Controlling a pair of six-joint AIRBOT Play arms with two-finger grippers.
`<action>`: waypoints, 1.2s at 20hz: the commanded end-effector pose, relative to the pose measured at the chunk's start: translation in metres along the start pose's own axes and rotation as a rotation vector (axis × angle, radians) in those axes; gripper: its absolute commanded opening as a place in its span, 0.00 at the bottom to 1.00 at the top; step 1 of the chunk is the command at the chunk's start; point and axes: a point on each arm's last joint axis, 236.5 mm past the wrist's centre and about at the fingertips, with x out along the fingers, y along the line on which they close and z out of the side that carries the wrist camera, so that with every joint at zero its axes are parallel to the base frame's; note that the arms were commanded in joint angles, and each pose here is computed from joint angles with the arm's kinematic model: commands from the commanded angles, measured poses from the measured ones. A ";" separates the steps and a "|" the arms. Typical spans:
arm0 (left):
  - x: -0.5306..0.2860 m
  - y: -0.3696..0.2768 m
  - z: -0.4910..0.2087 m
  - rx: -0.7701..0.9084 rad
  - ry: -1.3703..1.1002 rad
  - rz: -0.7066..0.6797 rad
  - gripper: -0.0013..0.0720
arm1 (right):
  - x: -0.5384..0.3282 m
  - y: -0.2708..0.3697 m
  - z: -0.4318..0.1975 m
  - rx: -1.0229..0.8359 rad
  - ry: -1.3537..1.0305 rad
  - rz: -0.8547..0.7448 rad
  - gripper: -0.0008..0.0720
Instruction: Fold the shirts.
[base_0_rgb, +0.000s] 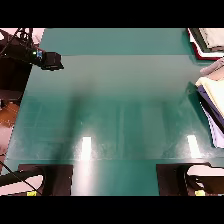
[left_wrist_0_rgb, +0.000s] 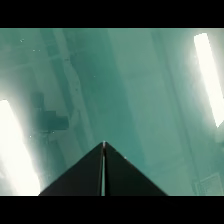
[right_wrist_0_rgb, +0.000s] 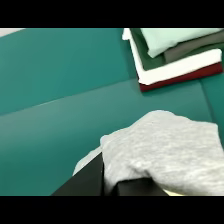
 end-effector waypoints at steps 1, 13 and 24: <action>0.000 0.000 -0.002 0.000 0.008 -0.001 0.05 | -0.023 -0.006 -0.010 0.033 0.076 -0.040 0.03; 0.000 -0.001 -0.006 0.053 0.026 -0.004 0.05 | -0.122 -0.098 -0.130 0.334 0.324 -0.429 0.30; 0.000 0.000 -0.006 0.060 0.026 -0.004 0.05 | -0.073 0.027 -0.160 0.501 0.299 0.033 0.66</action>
